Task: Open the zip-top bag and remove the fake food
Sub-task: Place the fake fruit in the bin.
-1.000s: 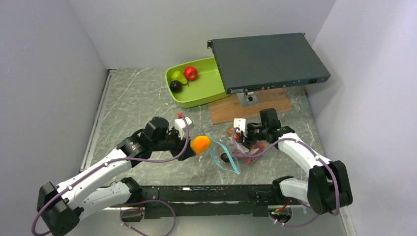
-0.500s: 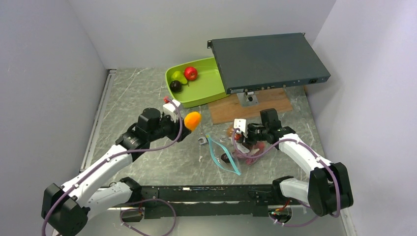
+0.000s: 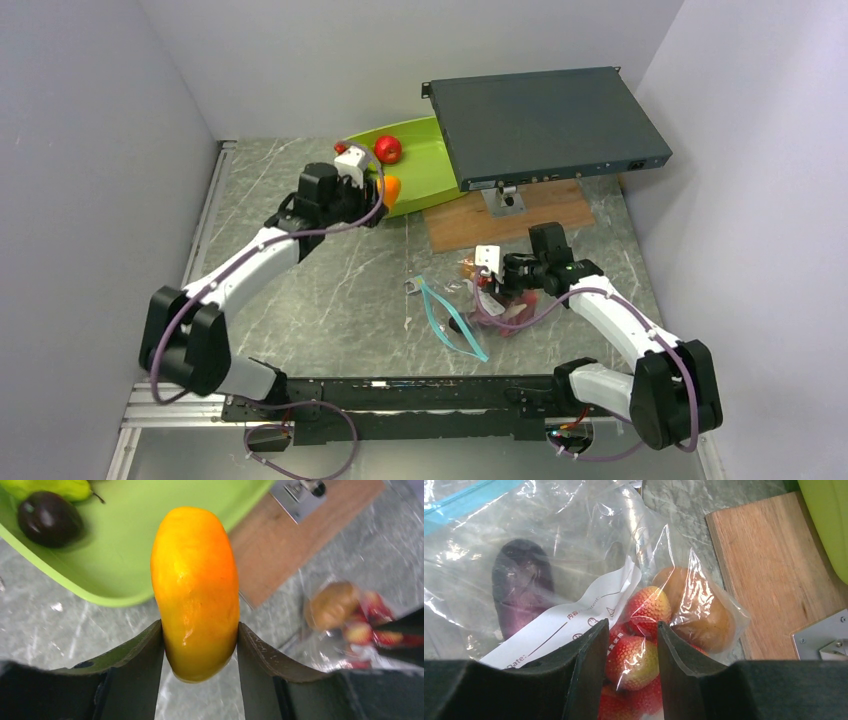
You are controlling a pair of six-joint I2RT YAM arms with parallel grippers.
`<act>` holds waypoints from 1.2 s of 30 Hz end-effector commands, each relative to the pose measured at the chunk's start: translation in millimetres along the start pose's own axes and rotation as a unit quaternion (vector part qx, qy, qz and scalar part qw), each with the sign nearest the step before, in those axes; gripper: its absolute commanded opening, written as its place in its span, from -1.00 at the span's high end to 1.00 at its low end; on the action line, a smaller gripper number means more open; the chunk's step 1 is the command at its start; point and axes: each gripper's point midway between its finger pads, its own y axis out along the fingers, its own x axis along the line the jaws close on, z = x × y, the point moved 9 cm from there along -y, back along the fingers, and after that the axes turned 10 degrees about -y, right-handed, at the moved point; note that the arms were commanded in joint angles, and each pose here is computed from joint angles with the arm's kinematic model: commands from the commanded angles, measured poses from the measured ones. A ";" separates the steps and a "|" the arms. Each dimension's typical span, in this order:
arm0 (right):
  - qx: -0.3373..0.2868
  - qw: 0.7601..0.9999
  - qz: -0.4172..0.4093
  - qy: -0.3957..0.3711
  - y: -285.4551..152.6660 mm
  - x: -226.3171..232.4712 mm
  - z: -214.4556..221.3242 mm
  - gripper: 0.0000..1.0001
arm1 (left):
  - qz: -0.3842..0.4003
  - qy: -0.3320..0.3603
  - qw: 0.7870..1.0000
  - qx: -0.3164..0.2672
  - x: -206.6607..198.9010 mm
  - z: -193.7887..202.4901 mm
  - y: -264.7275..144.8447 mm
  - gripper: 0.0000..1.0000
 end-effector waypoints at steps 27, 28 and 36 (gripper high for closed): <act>-0.026 0.999 0.017 -0.043 -14.0 -7.8 -22.3 0.10 | -0.107 -0.016 0.993 0.054 76.0 -69.8 124.3 0.39; -0.026 0.999 0.017 -0.042 -14.1 -8.0 -22.4 0.10 | -0.110 -0.016 0.992 0.054 77.2 -70.7 125.0 0.30; -0.023 0.999 0.021 -0.040 -15.8 -8.1 -22.6 0.10 | -0.096 -0.031 0.994 0.038 72.6 -86.7 122.7 -0.37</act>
